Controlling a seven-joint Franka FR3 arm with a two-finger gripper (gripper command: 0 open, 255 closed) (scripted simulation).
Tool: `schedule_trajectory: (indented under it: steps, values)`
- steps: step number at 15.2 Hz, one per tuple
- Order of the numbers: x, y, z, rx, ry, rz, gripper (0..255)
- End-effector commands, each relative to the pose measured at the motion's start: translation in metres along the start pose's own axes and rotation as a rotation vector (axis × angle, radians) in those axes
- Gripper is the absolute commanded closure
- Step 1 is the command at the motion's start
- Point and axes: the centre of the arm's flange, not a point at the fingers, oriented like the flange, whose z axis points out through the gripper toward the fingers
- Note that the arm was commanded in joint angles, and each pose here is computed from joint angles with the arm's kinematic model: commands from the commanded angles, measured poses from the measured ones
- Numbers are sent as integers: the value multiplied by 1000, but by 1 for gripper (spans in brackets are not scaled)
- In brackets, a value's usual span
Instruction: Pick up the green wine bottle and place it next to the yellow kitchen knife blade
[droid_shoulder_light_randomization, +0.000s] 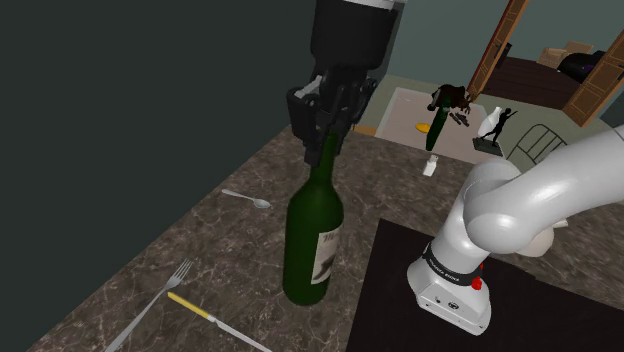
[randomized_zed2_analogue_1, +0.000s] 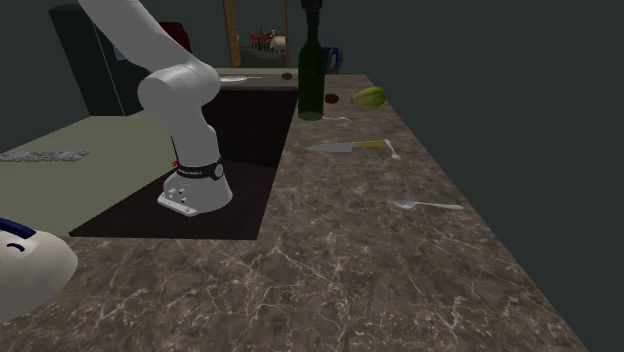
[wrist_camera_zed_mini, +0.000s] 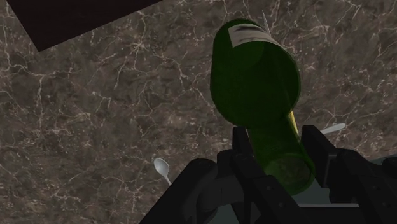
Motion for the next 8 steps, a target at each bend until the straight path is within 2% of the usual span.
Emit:
schedule_trajectory:
  steps: [1,8]
  values:
    - [-1,1,11,0,1,0,255]
    - [-3,2,48,0,1,0,255]
